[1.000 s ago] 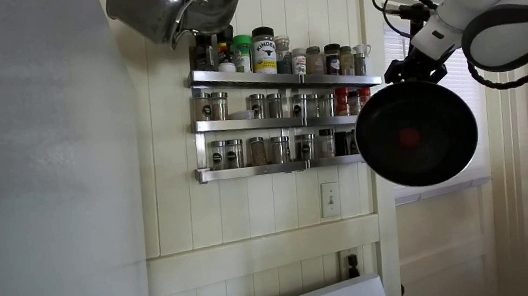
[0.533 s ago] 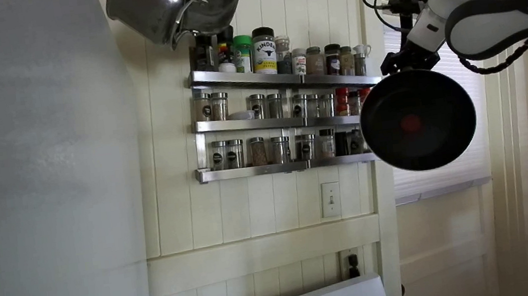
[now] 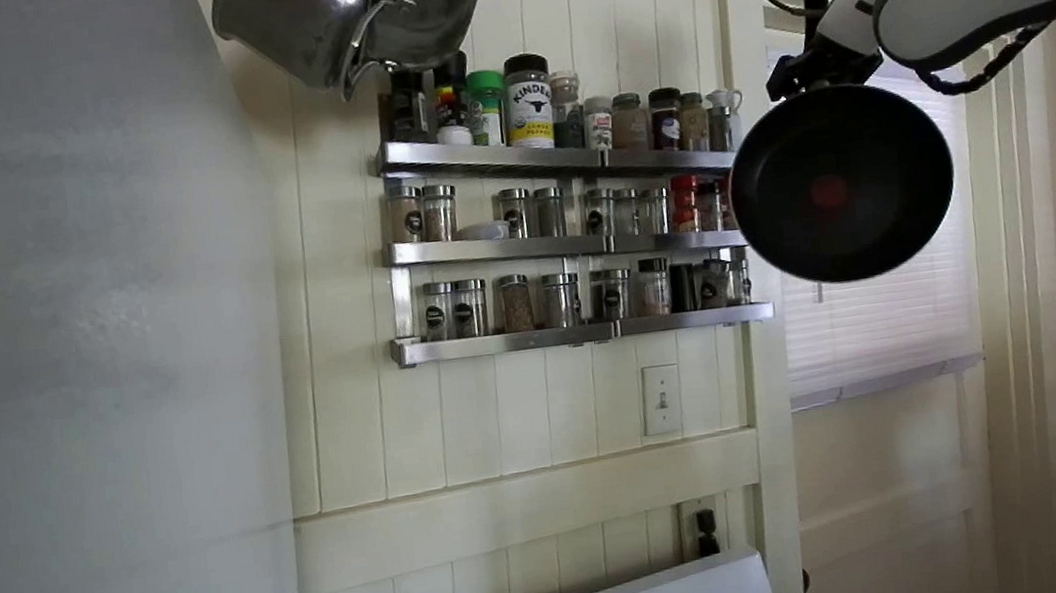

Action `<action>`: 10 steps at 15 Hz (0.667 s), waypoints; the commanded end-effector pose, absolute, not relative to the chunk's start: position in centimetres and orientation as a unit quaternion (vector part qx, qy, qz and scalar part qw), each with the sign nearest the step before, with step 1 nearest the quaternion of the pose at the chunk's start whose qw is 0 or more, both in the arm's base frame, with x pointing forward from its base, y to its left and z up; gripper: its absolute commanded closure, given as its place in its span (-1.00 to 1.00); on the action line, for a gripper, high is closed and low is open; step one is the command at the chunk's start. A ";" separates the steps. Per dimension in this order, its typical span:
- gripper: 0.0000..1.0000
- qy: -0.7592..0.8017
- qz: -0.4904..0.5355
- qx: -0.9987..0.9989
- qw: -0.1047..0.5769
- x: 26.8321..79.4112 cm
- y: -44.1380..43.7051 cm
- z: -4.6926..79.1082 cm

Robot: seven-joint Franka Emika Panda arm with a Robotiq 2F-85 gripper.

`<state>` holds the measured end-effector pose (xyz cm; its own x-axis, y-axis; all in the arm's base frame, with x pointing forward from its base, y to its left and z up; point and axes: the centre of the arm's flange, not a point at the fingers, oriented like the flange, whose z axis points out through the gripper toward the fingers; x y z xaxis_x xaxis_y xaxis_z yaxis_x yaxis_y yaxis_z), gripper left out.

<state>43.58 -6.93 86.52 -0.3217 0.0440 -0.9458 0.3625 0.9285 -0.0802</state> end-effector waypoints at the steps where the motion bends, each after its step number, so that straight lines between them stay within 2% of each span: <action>1: 0.94 0.797 -0.149 0.116 0.573 44.5 -7.2 90.9; 10: 0.94 0.789 -0.153 0.120 0.583 44.0 -7.4 97.0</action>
